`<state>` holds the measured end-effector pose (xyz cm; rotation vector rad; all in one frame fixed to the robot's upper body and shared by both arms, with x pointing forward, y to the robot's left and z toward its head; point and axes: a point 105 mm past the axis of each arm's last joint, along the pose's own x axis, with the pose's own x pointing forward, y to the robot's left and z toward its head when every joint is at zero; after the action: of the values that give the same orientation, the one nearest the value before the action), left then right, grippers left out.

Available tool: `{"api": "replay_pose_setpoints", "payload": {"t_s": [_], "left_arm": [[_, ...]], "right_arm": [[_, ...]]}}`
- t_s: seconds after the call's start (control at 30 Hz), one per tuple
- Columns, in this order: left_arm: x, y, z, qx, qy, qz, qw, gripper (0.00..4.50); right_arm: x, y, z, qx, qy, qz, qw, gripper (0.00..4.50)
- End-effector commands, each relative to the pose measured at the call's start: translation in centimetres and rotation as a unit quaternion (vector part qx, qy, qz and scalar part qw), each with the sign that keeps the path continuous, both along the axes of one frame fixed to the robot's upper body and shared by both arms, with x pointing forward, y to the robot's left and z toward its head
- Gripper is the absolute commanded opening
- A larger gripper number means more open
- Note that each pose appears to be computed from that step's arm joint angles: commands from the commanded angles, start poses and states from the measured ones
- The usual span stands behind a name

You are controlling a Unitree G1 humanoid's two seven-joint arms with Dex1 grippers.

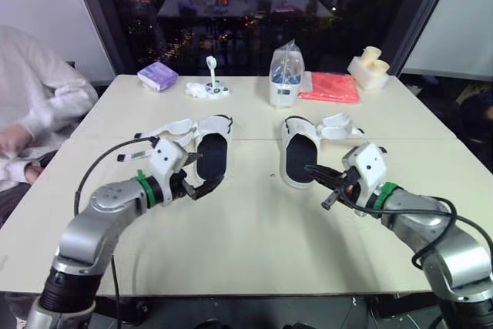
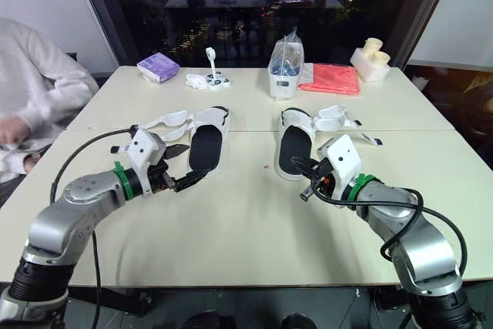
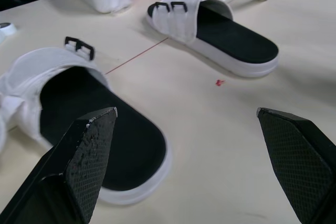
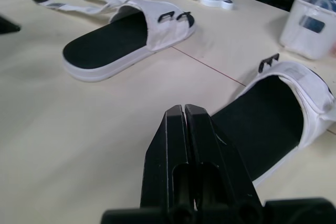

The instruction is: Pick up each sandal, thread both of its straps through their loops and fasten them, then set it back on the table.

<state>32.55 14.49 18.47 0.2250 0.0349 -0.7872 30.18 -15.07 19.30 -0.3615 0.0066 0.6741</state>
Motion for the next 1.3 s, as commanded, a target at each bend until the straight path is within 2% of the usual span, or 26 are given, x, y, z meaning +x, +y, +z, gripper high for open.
{"api": "replay_pose_setpoints", "payload": {"t_s": [0.03, 0.23, 0.7, 1.03, 1.13, 1.3], "left_arm": [[0.1, 0.6, 1.1, -0.004, -0.016, 0.001, 1.0, 4.44], [-0.9, 0.1, 1.0, -0.016, 0.004, -0.021, 1.0, 4.44], [-1.0, -0.7, 0.5, -0.015, 0.014, -0.035, 0.999, 4.44], [-1.0, -0.6, 0.6, -0.014, 0.007, -0.029, 0.999, 4.44], [-0.9, -0.7, 0.7, -0.016, 0.003, -0.026, 1.0, 4.5], [-0.8, -1.1, 0.6, -0.013, 0.0, -0.029, 0.999, 4.5]], "right_arm": [[-0.1, 0.4, 0.9, -0.004, -0.015, 0.026, 1.0, 0.0], [0.2, 0.2, 0.2, -0.003, -0.006, 0.023, 1.0, 0.0], [1.1, 0.7, 0.4, -0.018, -0.026, 0.017, 0.999, 0.0], [3.0, 0.3, 1.0, -0.025, -0.047, -0.017, 0.998, 0.0], [5.7, -1.1, 1.1, -0.062, -0.078, -0.079, 0.992, 0.89], [9.3, -1.3, 1.1, -0.149, -0.14, -0.125, 0.971, 3.33]]}}
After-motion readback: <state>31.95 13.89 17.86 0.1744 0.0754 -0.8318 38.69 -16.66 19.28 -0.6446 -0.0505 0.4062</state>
